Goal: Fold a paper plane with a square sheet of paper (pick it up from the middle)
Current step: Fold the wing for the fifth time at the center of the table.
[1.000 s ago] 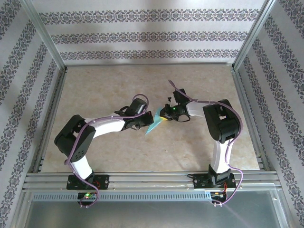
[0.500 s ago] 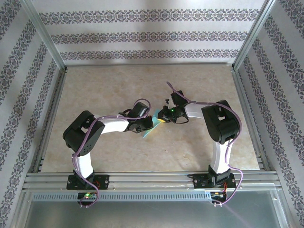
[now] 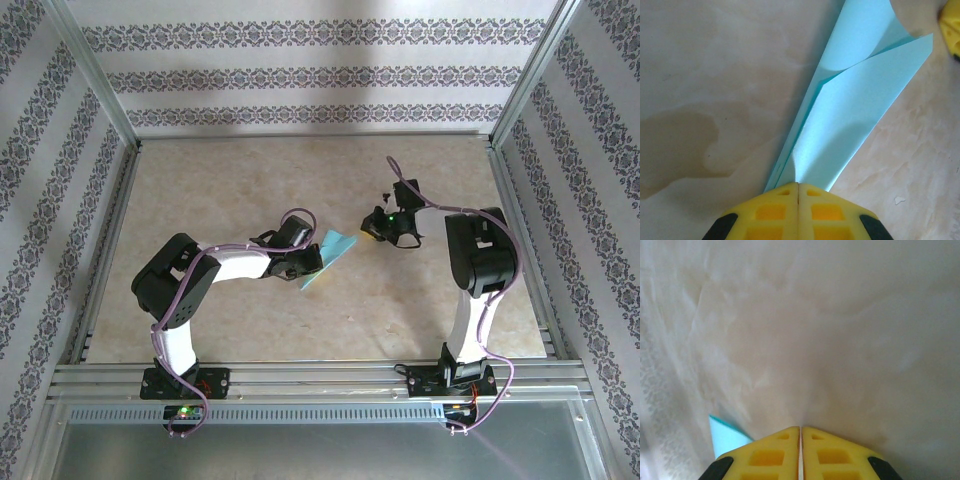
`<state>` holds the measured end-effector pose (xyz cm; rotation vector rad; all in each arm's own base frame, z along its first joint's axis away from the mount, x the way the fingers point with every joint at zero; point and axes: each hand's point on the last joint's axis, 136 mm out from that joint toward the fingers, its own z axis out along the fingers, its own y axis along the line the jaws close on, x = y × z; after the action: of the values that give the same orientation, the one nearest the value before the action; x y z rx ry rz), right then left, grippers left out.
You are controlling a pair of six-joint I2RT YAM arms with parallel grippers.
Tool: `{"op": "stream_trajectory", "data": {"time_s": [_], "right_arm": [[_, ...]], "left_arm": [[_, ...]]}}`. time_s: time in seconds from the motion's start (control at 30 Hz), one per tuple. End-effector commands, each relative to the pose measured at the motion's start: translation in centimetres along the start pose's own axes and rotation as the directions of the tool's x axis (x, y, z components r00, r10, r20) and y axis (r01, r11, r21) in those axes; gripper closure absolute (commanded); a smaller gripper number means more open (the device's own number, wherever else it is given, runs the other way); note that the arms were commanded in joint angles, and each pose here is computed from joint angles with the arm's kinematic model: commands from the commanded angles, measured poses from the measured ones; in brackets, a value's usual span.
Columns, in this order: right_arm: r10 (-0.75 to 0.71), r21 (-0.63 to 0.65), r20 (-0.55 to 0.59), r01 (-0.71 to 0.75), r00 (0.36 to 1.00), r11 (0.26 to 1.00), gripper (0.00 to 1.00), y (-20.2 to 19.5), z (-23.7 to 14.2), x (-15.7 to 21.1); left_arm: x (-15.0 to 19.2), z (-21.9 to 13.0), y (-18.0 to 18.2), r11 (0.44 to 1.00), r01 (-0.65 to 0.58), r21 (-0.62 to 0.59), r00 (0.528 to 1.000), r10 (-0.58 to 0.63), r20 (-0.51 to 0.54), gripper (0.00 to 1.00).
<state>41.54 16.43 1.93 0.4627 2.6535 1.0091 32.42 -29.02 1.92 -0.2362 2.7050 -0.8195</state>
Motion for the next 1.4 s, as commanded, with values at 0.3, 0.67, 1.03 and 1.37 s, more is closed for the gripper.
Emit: {"op": "stream_trajectory", "data": {"time_s": [0.3,0.67,1.03,1.37], "right_arm": [[-0.115,-0.063,-0.046,0.112,0.992,0.992,0.89,4.6,-1.5,5.7],[-0.111,-0.075,-0.186,0.099,0.976,0.992,0.90,5.7,3.2,9.9],[-0.017,0.068,-0.056,0.021,0.998,0.997,0.90,-0.7,1.2,4.0],[-0.109,0.136,0.074,0.098,0.991,0.986,0.82,1.7,-4.8,0.9]], "left_arm": [[1.8,0.4,3.5,0.991,0.011,-0.136,0.998,-0.019,-0.057,1.00],[1.7,0.2,3.3,0.991,0.004,-0.136,0.998,-0.012,-0.054,1.00],[1.9,0.0,3.6,0.990,0.006,-0.140,0.998,-0.014,-0.055,1.00],[-0.7,-2.0,-2.2,0.998,-0.066,0.024,0.998,0.066,-0.014,0.91]]}}
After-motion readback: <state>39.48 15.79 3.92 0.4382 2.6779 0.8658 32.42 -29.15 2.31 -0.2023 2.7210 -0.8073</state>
